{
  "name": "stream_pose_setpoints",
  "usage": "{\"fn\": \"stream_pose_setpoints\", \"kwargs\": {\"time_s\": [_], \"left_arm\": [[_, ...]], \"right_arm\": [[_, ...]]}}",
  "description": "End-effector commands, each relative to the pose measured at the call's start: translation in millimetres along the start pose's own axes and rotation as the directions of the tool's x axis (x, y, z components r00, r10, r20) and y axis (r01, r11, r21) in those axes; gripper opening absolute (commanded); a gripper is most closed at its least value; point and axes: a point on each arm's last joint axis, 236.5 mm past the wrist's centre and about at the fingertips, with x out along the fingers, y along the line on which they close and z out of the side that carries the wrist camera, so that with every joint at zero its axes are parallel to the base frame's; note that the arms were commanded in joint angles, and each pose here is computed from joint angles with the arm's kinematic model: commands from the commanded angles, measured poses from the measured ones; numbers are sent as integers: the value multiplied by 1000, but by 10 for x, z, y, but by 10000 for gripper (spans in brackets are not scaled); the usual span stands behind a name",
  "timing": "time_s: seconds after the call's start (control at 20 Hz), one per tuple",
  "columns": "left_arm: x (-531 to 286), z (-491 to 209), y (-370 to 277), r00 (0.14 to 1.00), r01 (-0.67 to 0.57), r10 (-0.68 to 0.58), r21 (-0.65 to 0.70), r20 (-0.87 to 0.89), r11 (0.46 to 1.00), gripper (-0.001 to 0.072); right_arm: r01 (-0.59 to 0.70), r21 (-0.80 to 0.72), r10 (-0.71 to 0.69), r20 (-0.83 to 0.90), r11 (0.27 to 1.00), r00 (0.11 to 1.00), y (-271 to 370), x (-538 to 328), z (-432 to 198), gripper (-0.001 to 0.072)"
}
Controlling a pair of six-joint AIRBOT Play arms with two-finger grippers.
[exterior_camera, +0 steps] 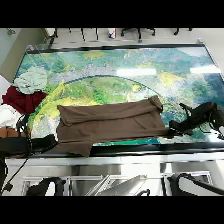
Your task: Fold the shirts.
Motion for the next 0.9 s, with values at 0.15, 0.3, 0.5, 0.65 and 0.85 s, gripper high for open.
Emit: {"fn": "stream_pose_setpoints", "kwargs": {"time_s": [0.15,0.3,0.5,0.65,0.85], "left_arm": [[89,858,-448,995,36,-45,92,94,995,13],[256,1408,-744,994,46,-58,135,89,990,13],[676,1929,-672,998,-32,25,153,49,988,13],[1056,2111,-611,999,-44,46,138,-8,989,13],[1426,2142,-469,992,-74,87,133,-91,988,13]], "right_arm": [[-104,-153,149,323,983,934,708,-387,845,23],[-110,-176,167,359,978,918,818,-475,1287,23],[-142,-147,185,335,979,924,756,-258,1629,23],[-164,-125,196,316,978,928,681,17,1743,23],[-160,-137,195,303,978,933,648,46,1751,35]]}}
